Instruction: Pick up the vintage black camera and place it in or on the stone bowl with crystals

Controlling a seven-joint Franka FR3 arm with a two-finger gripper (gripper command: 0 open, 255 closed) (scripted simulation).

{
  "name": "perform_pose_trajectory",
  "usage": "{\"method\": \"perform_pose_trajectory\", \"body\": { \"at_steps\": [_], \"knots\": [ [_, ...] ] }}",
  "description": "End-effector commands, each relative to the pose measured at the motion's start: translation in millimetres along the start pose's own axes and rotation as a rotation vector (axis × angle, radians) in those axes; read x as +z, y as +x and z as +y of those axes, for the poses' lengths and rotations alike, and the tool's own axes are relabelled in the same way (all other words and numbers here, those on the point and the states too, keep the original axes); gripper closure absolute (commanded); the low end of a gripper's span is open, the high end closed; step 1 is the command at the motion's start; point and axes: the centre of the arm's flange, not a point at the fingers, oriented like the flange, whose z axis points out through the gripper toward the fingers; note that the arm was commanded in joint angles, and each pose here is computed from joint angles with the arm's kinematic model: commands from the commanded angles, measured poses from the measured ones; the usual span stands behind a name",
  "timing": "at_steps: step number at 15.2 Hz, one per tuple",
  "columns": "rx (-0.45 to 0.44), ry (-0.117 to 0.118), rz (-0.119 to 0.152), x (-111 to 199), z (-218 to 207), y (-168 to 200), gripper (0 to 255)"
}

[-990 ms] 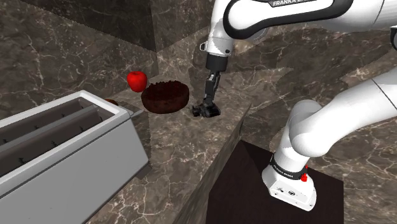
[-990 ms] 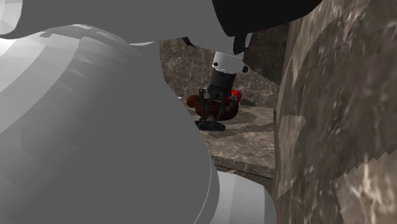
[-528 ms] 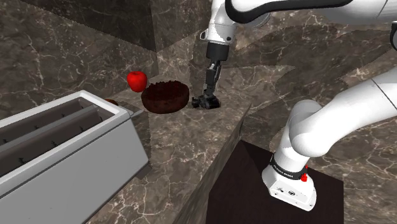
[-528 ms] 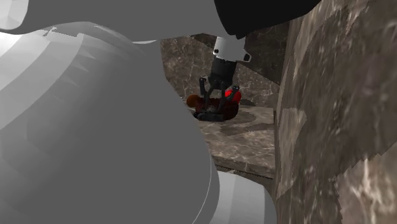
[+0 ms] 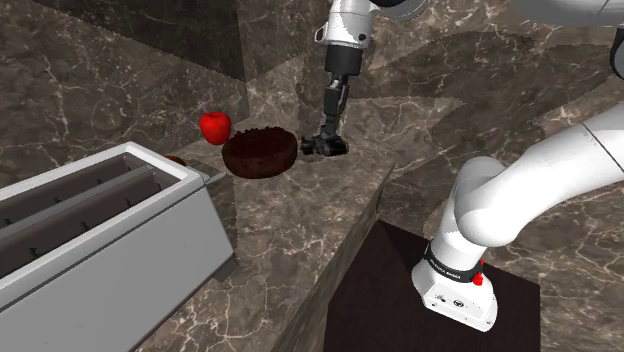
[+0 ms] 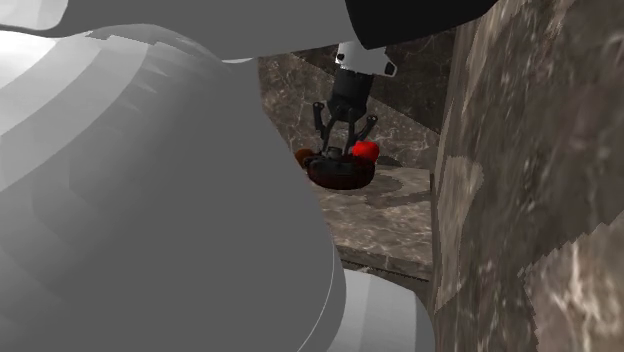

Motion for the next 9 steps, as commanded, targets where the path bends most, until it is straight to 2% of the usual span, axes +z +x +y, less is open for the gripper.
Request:
{"method": "perform_pose_trajectory", "body": {
  "at_steps": [1, 9],
  "knots": [
    [0.0, 0.0, 0.0, -10, -3, 0, 255],
    [0.0, 0.0, 0.0, -49, -12, 2, 255]
  ]
}}
